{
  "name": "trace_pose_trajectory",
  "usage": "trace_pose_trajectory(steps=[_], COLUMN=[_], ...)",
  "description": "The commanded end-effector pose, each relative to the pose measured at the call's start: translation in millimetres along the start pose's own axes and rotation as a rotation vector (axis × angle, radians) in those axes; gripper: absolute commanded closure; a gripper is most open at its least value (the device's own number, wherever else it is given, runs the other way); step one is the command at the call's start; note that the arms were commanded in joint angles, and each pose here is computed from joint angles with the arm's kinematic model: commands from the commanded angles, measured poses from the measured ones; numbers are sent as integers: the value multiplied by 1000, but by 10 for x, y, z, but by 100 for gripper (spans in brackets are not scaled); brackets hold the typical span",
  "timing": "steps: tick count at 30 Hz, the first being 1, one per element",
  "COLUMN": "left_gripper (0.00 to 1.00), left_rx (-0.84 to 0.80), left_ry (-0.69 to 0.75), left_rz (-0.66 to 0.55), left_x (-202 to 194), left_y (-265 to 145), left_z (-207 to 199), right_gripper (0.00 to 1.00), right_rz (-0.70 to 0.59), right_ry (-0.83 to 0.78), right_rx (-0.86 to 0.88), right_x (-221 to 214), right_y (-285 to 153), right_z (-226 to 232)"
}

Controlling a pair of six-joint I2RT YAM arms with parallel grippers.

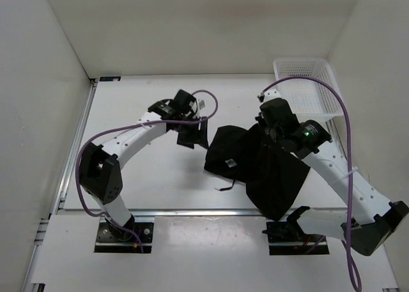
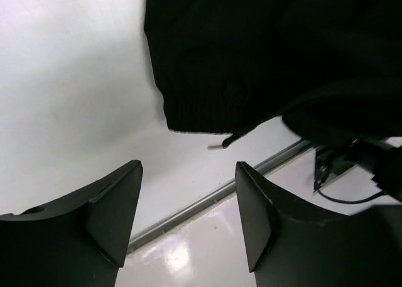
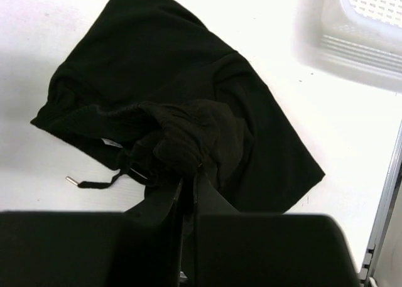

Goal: Fold and stack the shorts
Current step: Flatten the shorts out

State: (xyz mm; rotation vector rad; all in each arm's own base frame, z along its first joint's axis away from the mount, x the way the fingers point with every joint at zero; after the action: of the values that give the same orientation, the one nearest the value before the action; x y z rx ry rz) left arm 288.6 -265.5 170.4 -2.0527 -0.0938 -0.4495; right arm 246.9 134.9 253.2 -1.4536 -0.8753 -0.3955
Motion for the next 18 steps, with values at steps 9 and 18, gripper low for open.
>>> trace_pose_trajectory(steps=[9, 18], left_gripper=[4, 14], left_rx=[102, 150], left_ry=[94, 88], left_rz=[19, -51], left_x=[-638, -262], left_y=[307, 790], left_z=[-77, -122], right_gripper=[100, 100], right_rz=[-33, -48], right_ry=[93, 118], right_rx=[71, 91], right_x=[173, 167], right_y=[15, -47], right_z=[-201, -269])
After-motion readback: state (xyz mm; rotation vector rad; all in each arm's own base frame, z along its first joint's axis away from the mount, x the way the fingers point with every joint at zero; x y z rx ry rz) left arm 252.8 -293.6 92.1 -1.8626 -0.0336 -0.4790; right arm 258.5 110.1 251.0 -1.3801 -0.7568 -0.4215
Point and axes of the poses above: each gripper's point midway between its finger pads, its own y axis out along the fingers, its own z axis along the line the jaws close on, x = y × z, the point moved 1 cm from there along -y, back along the fingers, and after that the axes turned 1 degree about -y, right-handed, at the moved point
